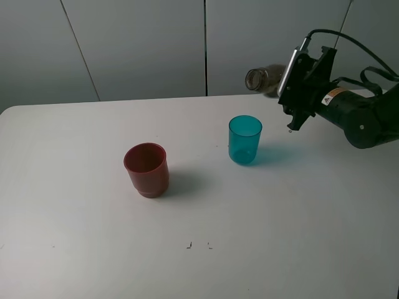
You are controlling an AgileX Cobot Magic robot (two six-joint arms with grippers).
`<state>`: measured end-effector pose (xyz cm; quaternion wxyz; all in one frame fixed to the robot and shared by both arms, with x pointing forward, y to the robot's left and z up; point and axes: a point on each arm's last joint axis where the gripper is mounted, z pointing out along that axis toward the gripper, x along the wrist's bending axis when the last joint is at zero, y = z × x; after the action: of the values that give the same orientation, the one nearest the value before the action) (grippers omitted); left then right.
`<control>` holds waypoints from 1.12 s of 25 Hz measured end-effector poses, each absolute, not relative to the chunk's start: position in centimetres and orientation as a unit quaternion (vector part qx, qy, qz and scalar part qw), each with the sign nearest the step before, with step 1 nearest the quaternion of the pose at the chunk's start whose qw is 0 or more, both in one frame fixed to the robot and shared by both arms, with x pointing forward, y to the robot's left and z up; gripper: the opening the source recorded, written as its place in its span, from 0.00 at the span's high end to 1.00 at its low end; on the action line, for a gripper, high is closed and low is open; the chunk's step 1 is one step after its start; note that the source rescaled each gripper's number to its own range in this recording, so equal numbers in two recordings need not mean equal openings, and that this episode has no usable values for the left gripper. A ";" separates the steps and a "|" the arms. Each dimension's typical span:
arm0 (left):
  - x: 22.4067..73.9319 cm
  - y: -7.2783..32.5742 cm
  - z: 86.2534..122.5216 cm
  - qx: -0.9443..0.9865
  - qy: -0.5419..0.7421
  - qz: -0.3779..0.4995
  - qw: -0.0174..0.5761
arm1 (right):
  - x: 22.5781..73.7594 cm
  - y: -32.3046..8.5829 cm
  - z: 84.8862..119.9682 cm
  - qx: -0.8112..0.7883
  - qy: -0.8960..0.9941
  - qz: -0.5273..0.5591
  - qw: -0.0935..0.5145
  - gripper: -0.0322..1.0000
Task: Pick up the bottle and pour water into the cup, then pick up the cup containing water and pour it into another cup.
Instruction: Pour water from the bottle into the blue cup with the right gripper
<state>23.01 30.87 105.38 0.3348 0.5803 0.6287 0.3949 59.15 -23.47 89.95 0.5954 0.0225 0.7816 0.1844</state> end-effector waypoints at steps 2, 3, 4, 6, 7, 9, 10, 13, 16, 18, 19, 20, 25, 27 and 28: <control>23.0 30.9 105.4 0.580 0.629 0.395 0.335 | 59.2 -23.5 90.0 0.017 0.782 0.180 0.597 0.94; 23.0 30.9 105.4 0.580 0.629 0.395 0.335 | 59.2 -23.5 90.0 0.015 0.782 0.177 0.598 0.94; 23.0 30.9 105.4 0.580 0.629 0.395 0.335 | 59.2 -23.7 90.0 0.012 0.782 0.175 0.599 0.94; 23.0 30.9 105.4 0.580 0.629 0.395 0.335 | 59.2 -23.9 90.0 0.011 0.782 0.172 0.599 0.94; 23.0 30.9 105.4 0.580 0.629 0.395 0.335 | 59.2 -24.0 90.0 0.006 0.782 0.169 0.600 0.94; 23.0 30.9 105.4 0.580 0.629 0.395 0.335 | 59.2 -24.1 89.9 0.001 0.782 0.168 0.600 0.94; 23.0 30.9 105.4 0.580 0.629 0.395 0.335 | 59.2 -24.1 89.9 -0.002 0.782 0.164 0.601 0.94; 23.0 30.9 105.4 0.580 0.629 0.395 0.335 | 59.3 -24.4 89.9 -0.006 0.782 0.160 0.602 0.94; 23.0 30.9 105.4 0.580 0.629 0.395 0.335 | 59.3 -24.6 89.9 -0.014 0.782 0.154 0.603 0.94; 23.0 30.9 105.4 0.580 0.629 0.395 0.335 | 59.3 -24.5 89.9 -0.024 0.782 0.148 0.605 0.94; 23.0 30.9 105.4 0.580 0.629 0.395 0.335 | 59.3 -24.5 89.9 -0.029 0.782 0.146 0.605 0.94; 23.0 30.9 105.4 0.580 0.629 0.395 0.335 | 59.3 -24.5 89.9 -0.032 0.782 0.143 0.606 0.94; 23.0 30.9 105.4 0.580 0.629 0.395 0.335 | 59.3 -24.5 89.9 -0.050 0.781 0.130 0.609 0.94; 23.0 30.9 105.4 0.580 0.629 0.395 0.335 | 59.3 -24.5 89.9 -0.059 0.780 0.124 0.610 0.94; 23.0 30.9 105.4 0.580 0.629 0.395 0.335 | 59.3 -24.5 89.9 -0.063 0.780 0.122 0.610 0.94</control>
<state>23.01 30.87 105.38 0.3348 0.5803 0.6287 0.3949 59.27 -24.47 89.93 0.6103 -0.0632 0.7802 0.1221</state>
